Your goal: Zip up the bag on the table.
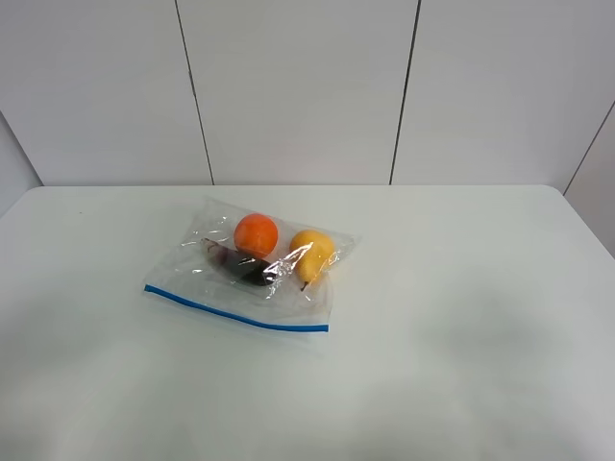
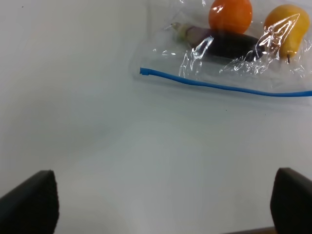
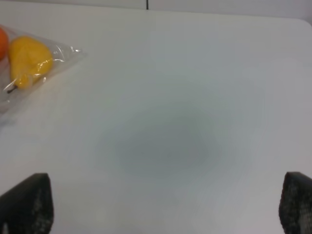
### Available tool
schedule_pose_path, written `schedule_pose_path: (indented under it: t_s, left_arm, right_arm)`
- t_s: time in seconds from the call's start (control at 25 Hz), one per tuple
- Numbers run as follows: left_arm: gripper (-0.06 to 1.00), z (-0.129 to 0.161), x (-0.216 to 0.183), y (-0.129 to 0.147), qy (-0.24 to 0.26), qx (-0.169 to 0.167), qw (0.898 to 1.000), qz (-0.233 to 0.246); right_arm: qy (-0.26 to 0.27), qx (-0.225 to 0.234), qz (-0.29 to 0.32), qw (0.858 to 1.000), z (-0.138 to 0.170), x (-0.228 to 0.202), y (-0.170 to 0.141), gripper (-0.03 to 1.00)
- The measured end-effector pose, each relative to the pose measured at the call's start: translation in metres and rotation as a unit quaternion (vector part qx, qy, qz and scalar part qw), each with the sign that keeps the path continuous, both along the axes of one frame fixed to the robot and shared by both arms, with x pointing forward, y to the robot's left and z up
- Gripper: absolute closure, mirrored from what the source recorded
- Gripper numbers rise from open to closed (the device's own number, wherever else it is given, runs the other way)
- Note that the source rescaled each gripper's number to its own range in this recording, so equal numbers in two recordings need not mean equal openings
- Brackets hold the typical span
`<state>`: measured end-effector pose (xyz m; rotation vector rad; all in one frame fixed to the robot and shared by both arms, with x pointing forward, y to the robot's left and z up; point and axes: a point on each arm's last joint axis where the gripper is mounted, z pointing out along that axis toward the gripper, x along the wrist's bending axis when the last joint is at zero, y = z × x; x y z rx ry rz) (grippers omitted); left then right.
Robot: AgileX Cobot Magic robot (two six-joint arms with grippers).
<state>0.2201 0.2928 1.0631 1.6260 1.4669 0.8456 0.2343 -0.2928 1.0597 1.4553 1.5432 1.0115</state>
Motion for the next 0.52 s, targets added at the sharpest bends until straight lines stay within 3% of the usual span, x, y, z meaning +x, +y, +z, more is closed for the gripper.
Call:
schedule_pose_path:
  t_s: [0.52]
  left_arm:
    - [-0.06, 0.0000, 0.0000, 0.0000, 0.000, 0.000, 1.000, 0.000]
  right_arm:
    - [0.017, 0.000, 0.003, 1.000, -0.0069, 0.0015, 0.0000, -0.03]
